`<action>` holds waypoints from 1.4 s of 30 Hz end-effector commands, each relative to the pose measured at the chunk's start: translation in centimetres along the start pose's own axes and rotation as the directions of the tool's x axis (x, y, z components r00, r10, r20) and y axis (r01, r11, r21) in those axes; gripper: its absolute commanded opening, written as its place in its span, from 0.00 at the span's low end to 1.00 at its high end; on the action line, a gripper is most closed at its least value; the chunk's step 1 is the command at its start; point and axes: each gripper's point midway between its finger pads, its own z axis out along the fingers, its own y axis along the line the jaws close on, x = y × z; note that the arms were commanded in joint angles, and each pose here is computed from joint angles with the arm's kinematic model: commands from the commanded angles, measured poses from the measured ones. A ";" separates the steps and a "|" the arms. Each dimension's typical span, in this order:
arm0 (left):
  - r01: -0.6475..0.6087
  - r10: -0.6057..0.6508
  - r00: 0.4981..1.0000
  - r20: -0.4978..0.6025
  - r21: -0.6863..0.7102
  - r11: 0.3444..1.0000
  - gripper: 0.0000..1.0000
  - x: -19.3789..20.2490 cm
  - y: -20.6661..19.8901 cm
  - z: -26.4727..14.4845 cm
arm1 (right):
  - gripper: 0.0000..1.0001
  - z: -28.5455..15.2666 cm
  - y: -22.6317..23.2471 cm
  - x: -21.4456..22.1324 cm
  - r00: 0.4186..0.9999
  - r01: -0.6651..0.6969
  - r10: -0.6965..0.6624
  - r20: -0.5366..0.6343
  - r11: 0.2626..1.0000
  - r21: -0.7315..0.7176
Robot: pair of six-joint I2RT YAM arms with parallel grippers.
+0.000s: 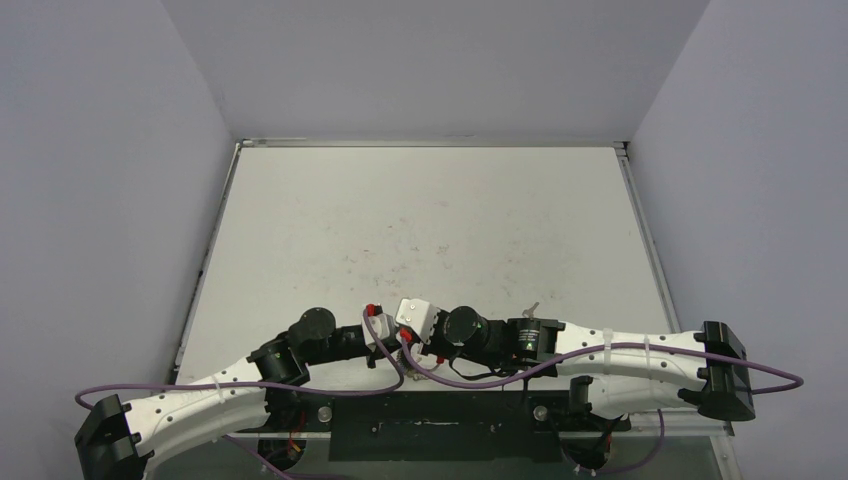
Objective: Put the keys on the keyring
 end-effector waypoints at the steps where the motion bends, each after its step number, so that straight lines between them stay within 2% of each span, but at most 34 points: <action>1: -0.032 0.032 0.994 0.101 0.005 0.999 0.00 -3.4 0.0 0.1 | 0.00 -0.5 -1.1 -3.3 0.995 -0.030 0.025 0.095 0.998 0.050; 21: -0.032 0.032 0.994 0.103 0.004 0.999 0.00 -3.5 0.0 0.1 | 0.00 0.3 -0.2 -2.7 0.997 -0.009 0.008 0.070 1.000 0.020; 32: -0.030 0.030 0.994 0.102 0.004 1.000 0.00 -3.5 0.0 0.1 | 0.00 -0.8 -2.0 -1.7 0.996 -0.028 0.017 0.082 0.992 0.126; 42: -0.030 0.029 0.995 0.098 0.007 1.000 0.00 -3.6 0.0 0.2 | 0.00 -0.8 -2.1 -1.1 0.997 -0.023 0.012 0.079 0.990 0.139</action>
